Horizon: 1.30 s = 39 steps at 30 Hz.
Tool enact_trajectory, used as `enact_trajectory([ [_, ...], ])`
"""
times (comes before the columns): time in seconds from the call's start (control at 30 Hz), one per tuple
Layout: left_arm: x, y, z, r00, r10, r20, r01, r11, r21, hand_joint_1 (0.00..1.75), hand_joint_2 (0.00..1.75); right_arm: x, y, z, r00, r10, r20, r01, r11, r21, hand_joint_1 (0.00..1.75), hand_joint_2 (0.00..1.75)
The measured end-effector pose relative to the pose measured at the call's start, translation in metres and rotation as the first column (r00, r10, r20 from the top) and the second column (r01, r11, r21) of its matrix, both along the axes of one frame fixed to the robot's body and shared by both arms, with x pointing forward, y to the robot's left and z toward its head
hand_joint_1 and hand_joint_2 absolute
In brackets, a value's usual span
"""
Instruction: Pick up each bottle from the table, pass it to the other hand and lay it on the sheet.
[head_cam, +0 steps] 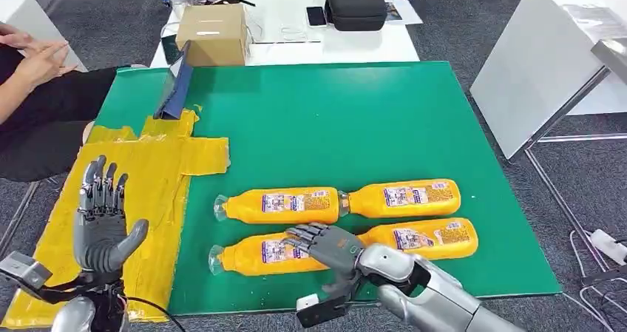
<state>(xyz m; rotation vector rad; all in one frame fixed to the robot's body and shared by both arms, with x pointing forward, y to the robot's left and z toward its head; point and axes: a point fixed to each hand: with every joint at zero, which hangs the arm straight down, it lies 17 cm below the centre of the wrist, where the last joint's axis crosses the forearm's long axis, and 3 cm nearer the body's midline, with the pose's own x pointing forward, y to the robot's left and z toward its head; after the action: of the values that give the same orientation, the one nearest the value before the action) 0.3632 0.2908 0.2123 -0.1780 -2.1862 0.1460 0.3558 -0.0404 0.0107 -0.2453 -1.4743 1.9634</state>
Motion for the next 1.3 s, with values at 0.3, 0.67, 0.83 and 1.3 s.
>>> enact_trajectory([
  [0.3, 0.002, 0.002, 0.001, 1.0, 0.002, -0.005, -0.002, 1.0, -0.024, 0.0, 1.75, 0.02, -0.049, -0.002, 0.982, -0.005, -0.187, -0.032, 0.981, -0.192, 1.75, 1.75],
  [0.67, 0.004, 0.003, 0.002, 1.0, 0.006, -0.007, -0.007, 0.999, -0.033, 0.0, 1.75, 0.035, -0.077, 0.014, 0.985, -0.008, -0.173, -0.045, 0.954, -0.295, 1.75, 1.75],
  [0.83, 0.007, 0.002, 0.005, 1.0, 0.009, -0.006, -0.009, 0.999, -0.035, 0.0, 1.75, 0.037, -0.081, 0.015, 0.984, -0.015, -0.177, -0.044, 0.945, -0.325, 1.75, 1.75],
  [1.3, 0.016, -0.004, 0.013, 1.0, -0.005, 0.008, 0.006, 0.999, -0.048, 0.0, 1.75, 0.025, -0.09, -0.003, 0.983, 0.03, -0.183, -0.113, 0.88, -0.461, 0.0, 1.75],
])
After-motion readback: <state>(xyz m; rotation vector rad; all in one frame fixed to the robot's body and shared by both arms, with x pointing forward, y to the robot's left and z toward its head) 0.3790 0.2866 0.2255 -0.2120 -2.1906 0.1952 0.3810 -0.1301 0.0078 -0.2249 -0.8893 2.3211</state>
